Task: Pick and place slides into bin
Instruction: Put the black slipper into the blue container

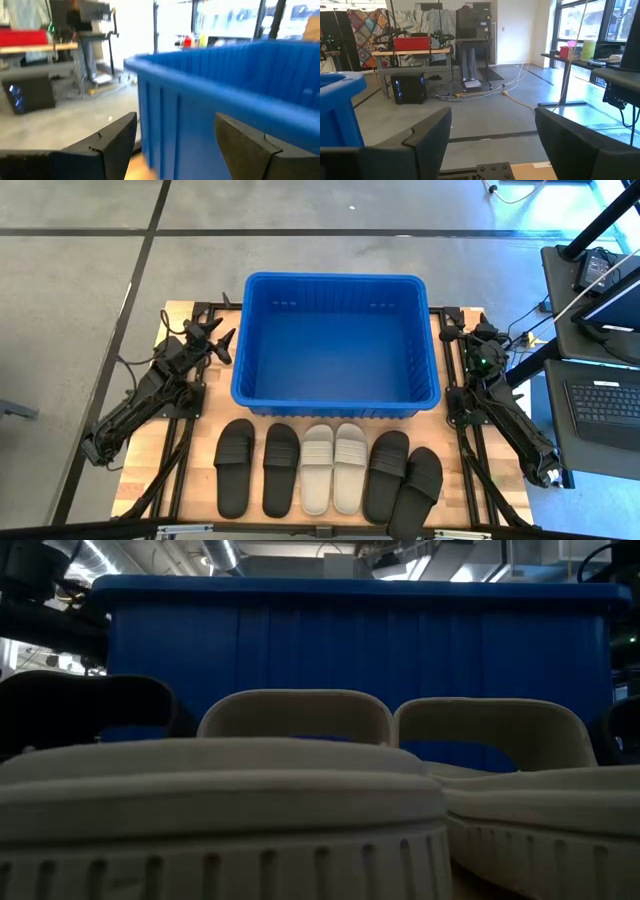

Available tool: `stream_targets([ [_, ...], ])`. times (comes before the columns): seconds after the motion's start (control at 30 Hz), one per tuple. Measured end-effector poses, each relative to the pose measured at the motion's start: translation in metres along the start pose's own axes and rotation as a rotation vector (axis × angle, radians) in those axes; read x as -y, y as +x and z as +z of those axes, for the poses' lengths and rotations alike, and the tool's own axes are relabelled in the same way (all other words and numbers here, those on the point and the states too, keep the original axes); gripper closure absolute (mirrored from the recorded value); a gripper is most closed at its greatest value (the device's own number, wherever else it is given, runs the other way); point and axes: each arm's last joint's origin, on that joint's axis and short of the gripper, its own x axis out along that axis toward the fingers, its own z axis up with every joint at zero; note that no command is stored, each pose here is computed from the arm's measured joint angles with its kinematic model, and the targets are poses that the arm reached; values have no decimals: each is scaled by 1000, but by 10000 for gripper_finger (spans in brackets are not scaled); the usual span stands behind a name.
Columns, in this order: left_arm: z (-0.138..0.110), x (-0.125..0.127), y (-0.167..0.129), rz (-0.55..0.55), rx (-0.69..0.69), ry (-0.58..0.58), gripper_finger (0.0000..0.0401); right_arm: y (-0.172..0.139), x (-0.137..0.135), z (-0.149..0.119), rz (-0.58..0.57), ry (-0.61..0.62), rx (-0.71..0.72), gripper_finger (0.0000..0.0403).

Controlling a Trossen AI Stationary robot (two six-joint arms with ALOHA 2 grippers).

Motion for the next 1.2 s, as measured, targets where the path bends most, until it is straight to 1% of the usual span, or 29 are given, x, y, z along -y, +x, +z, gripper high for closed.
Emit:
stream_targets([
  [0.07, 5, 1, 0, -23, 53, 15, 141, 0, 0, 0, 0, 16, 0, 114],
  [0.13, 16, 1, -2, -24, 101, 63, 141, 0, 0, 0, 0, 31, 0, 114],
  [0.27, 51, 1, -14, -11, 213, 107, 141, 0, 0, 0, 0, 76, -1, 114],
  [0.33, 71, 1, -22, -26, 269, 115, 141, 0, 0, 0, 0, 78, -1, 114],
  [0.5, 115, 4, -41, -123, 383, 130, 141, 0, 0, 0, 0, 73, -1, 114],
  [0.63, 148, 7, -43, -215, 411, 153, 141, 0, 0, 0, 0, 72, -1, 114],
  [0.7, 164, 8, -39, -253, 405, 183, 141, 0, 0, 0, 0, 72, -1, 114],
  [0.8, 188, 12, -27, -345, 382, 216, 141, 0, 0, 0, 0, 72, -1, 114],
  [0.97, 229, 24, -1, -539, 366, 232, 141, 0, 0, 0, 0, 74, -1, 114],
  [1.07, 248, 36, 17, -618, 375, 276, 141, 0, 0, 0, 0, 73, -2, 114],
  [1.2, 265, 62, 40, -750, 401, 346, 141, 0, 0, 0, 0, 73, -2, 114],
])
